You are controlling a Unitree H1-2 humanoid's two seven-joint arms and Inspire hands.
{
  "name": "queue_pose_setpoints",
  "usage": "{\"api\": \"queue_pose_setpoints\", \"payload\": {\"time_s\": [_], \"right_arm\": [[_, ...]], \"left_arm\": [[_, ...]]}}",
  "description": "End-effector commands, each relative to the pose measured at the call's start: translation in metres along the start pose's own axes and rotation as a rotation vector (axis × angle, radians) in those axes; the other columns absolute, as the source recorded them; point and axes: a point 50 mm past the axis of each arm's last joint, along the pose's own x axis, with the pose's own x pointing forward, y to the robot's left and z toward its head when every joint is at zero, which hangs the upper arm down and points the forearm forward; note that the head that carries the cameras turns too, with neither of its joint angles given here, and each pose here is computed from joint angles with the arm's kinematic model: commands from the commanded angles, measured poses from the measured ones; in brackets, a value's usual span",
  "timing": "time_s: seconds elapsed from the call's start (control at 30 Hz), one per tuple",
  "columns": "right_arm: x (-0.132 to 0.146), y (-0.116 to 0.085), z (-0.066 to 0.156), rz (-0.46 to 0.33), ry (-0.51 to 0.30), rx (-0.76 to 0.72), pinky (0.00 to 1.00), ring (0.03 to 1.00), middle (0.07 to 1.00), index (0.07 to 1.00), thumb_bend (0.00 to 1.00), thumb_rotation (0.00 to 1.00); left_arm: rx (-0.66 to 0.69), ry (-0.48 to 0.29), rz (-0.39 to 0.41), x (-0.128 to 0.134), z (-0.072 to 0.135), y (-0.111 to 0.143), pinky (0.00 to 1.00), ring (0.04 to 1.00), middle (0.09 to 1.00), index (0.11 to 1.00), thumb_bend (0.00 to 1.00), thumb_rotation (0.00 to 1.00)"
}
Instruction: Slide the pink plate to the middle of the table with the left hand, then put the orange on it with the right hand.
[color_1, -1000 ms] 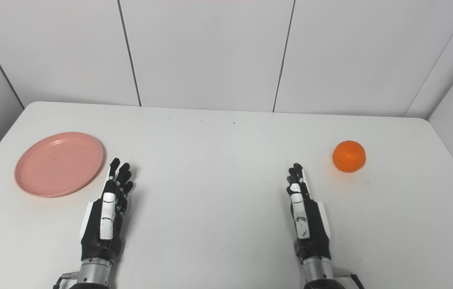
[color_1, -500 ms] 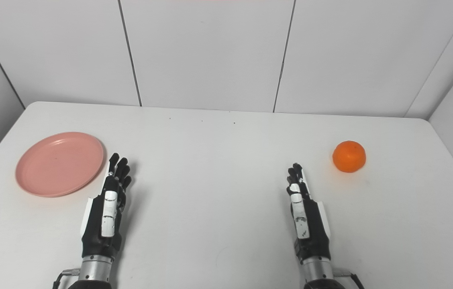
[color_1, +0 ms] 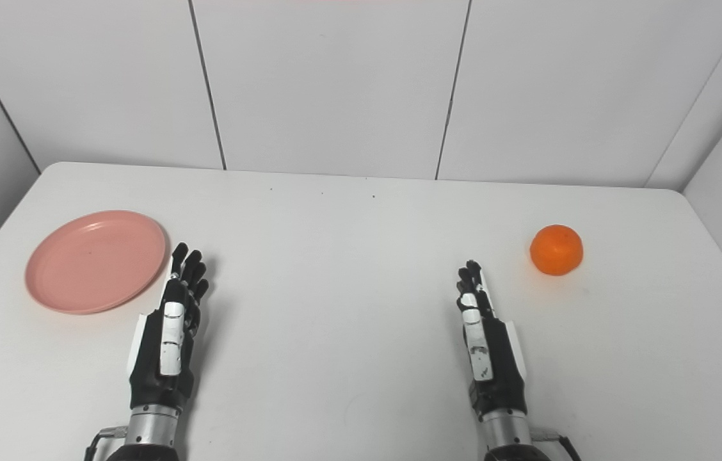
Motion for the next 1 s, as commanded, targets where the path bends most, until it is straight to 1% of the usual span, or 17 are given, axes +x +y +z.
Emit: {"api": "queue_pose_setpoints", "payload": {"time_s": [0.0,0.13,0.3,0.4,0.53,0.6,0.63,0.73,0.87,0.97], "right_arm": [[-0.020,-0.016,-0.033,-0.020,0.129,-0.019,1.00,0.983,0.972,0.986,0.66,1.00],[-0.019,-0.025,-0.038,-0.020,0.130,-0.012,1.00,0.989,0.980,0.995,0.64,1.00],[-0.019,-0.035,-0.044,-0.017,0.127,0.016,1.00,1.000,0.990,1.000,0.61,1.00],[-0.018,-0.039,-0.047,-0.017,0.132,0.030,1.00,1.000,0.999,1.000,0.59,1.00],[-0.016,-0.045,-0.053,-0.019,0.143,0.037,1.00,1.000,1.000,1.000,0.59,1.00],[-0.015,-0.047,-0.055,-0.019,0.146,0.038,1.00,1.000,1.000,1.000,0.61,1.00],[-0.015,-0.048,-0.056,-0.019,0.145,0.038,1.00,1.000,1.000,1.000,0.60,1.00],[-0.015,-0.048,-0.056,-0.016,0.143,0.032,1.00,1.000,1.000,1.000,0.59,1.00],[-0.014,-0.048,-0.058,-0.014,0.145,0.038,1.00,1.000,1.000,1.000,0.56,1.00],[-0.015,-0.047,-0.059,-0.015,0.147,0.043,1.00,1.000,1.000,1.000,0.56,1.00]], "left_arm": [[-0.001,0.147,0.025,-0.026,-0.040,0.002,1.00,1.000,1.000,1.000,0.67,1.00],[-0.032,0.163,0.042,-0.026,-0.046,-0.006,1.00,1.000,1.000,1.000,0.65,0.99],[-0.032,0.167,0.046,-0.027,-0.053,-0.015,1.00,1.000,1.000,1.000,0.63,0.99],[-0.024,0.163,0.052,-0.027,-0.058,-0.019,1.00,1.000,1.000,1.000,0.66,0.96],[-0.021,0.158,0.059,-0.027,-0.063,-0.024,1.00,1.000,1.000,1.000,0.70,0.93],[-0.015,0.155,0.061,-0.027,-0.065,-0.026,1.00,1.000,1.000,1.000,0.71,0.92],[-0.012,0.153,0.061,-0.027,-0.066,-0.026,1.00,0.996,1.000,1.000,0.68,0.92],[0.003,0.153,0.059,-0.026,-0.067,-0.026,1.00,0.990,1.000,1.000,0.65,0.93],[0.003,0.157,0.055,-0.026,-0.067,-0.025,1.00,0.988,1.000,1.000,0.69,0.92],[0.006,0.156,0.054,-0.027,-0.067,-0.023,1.00,0.991,1.000,1.000,0.69,0.91]]}}
